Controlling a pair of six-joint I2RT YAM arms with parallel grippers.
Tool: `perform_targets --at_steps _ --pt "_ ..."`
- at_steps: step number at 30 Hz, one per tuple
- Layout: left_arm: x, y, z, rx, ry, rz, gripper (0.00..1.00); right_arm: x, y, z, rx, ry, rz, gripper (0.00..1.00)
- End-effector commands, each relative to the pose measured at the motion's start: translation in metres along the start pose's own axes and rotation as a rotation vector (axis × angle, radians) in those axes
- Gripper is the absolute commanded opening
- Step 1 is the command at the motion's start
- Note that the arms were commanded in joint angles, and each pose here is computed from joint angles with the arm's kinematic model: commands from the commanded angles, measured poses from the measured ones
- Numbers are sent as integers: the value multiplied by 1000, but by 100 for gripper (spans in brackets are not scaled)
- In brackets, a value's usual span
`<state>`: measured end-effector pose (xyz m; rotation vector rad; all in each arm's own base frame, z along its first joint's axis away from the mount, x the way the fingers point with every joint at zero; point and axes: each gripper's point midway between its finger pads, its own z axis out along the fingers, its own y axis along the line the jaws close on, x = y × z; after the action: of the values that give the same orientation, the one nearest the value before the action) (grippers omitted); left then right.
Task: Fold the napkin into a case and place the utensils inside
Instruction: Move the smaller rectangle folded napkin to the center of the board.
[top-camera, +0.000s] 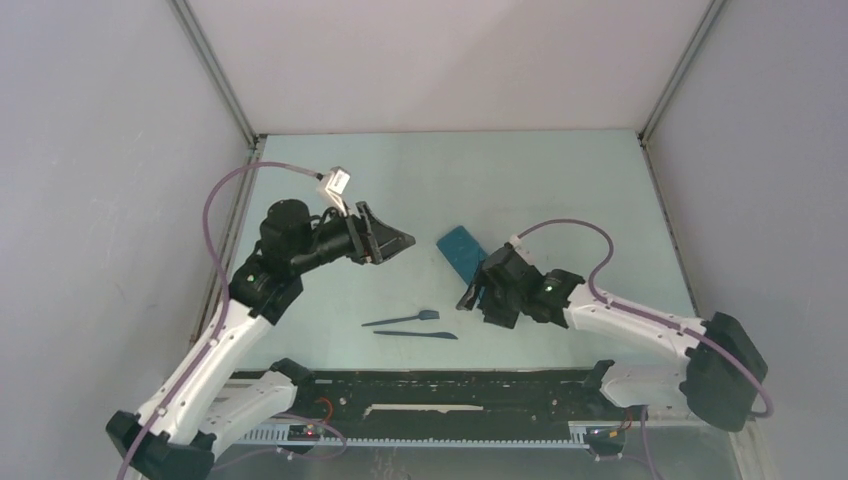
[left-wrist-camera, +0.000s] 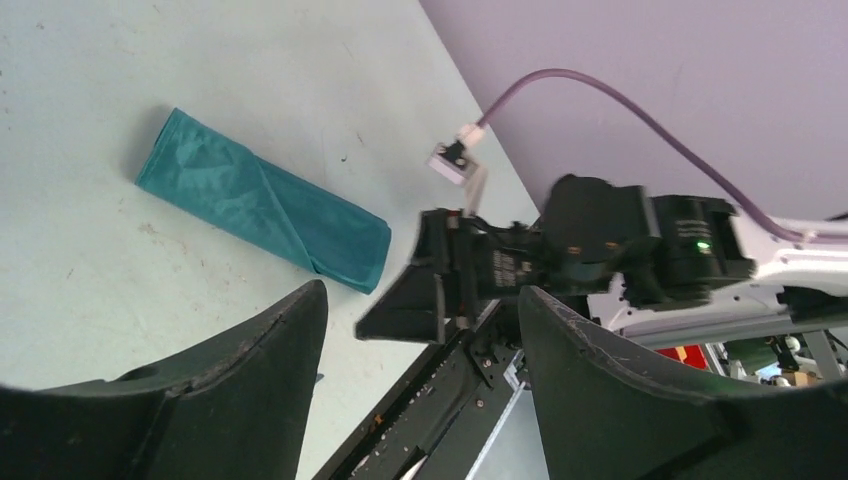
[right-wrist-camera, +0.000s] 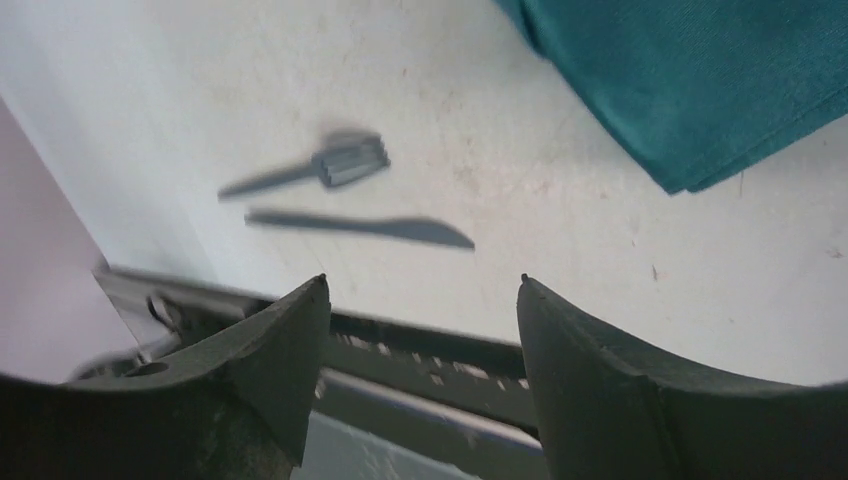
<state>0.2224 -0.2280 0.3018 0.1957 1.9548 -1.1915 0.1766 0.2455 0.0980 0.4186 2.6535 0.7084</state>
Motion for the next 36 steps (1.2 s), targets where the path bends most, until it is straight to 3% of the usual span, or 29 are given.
perform_targets --at_steps 1,8,15,21,30,33,36 --pt "10 -9 -19 26 9 37 76 -33 5 29 88 -205 257 79" --pt "16 -14 -40 21 -12 63 77 -30 -15 71 424 -194 236 80" --pt "9 -18 -40 18 -5 93 77 -41 -49 87 603 -185 185 80" --pt "0 -19 -36 7 -3 116 77 -78 -94 77 718 -201 115 80" --pt "-7 -11 -17 -18 41 130 77 -172 -147 61 642 -180 51 80" --pt "-6 -7 -9 -19 62 118 78 -201 -141 46 523 -176 10 82" --pt "-4 -3 1 -14 75 96 78 -189 -110 35 376 -96 -93 84"
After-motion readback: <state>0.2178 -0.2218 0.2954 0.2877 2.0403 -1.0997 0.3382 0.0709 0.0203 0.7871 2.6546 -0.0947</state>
